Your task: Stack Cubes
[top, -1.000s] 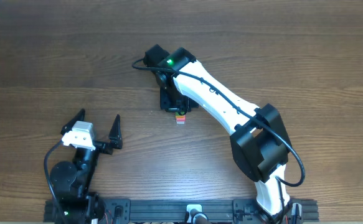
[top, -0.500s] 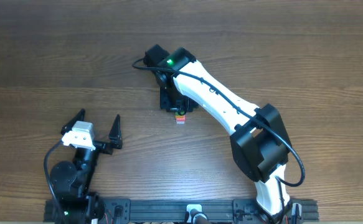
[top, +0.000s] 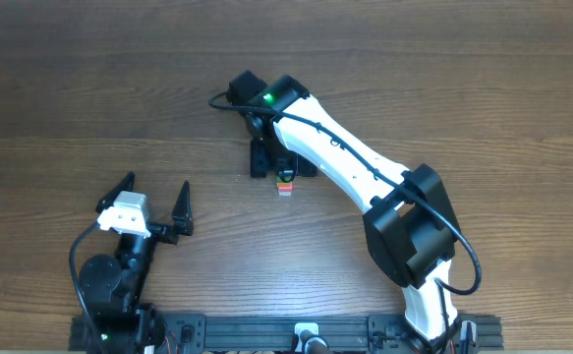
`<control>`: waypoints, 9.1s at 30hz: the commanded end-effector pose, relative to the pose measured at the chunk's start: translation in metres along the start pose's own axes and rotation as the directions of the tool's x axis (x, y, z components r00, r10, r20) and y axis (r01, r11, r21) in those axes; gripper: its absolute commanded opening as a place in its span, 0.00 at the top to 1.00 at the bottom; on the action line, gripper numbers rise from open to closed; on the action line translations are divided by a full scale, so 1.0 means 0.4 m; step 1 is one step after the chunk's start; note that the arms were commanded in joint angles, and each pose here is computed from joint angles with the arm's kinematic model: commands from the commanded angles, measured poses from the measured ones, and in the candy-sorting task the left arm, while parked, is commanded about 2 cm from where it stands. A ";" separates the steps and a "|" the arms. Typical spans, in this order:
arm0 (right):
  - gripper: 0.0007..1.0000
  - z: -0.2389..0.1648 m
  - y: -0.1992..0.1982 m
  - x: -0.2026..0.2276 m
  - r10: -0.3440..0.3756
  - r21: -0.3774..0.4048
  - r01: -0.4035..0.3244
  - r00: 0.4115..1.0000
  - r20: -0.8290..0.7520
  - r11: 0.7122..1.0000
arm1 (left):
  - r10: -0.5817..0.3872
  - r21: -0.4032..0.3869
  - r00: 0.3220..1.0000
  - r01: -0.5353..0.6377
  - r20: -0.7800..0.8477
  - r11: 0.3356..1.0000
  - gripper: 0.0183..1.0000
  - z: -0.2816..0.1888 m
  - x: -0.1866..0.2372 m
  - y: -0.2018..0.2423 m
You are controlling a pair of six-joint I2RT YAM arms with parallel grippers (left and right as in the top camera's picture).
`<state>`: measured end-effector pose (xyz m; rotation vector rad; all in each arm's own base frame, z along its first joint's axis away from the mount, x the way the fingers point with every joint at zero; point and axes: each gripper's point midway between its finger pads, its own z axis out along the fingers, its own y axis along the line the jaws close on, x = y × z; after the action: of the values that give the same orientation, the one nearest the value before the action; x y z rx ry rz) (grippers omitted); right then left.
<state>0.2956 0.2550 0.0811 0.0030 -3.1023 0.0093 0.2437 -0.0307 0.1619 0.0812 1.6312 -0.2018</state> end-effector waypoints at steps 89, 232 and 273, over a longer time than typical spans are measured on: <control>0.76 0.174 -0.012 -0.292 0.024 -0.012 -0.024 0.999 -0.037 1.000 | 0.014 0.000 1.000 -0.014 -0.001 1.000 0.00 0.000 0.004 0.001; 0.95 -0.100 -0.017 0.006 0.036 -0.018 -0.035 0.999 0.020 0.999 | 0.014 0.000 1.000 -0.014 -0.001 1.000 0.00 0.000 0.004 0.001; 0.01 -0.128 -0.245 -0.299 0.060 -0.024 -0.055 0.954 0.294 0.998 | 0.014 0.000 1.000 -0.014 -0.001 1.000 0.00 0.000 0.004 0.001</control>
<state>0.3899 0.2028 0.1178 -0.1214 -3.3227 -0.0996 0.2437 -0.0306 0.1621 0.0809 1.6309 -0.2015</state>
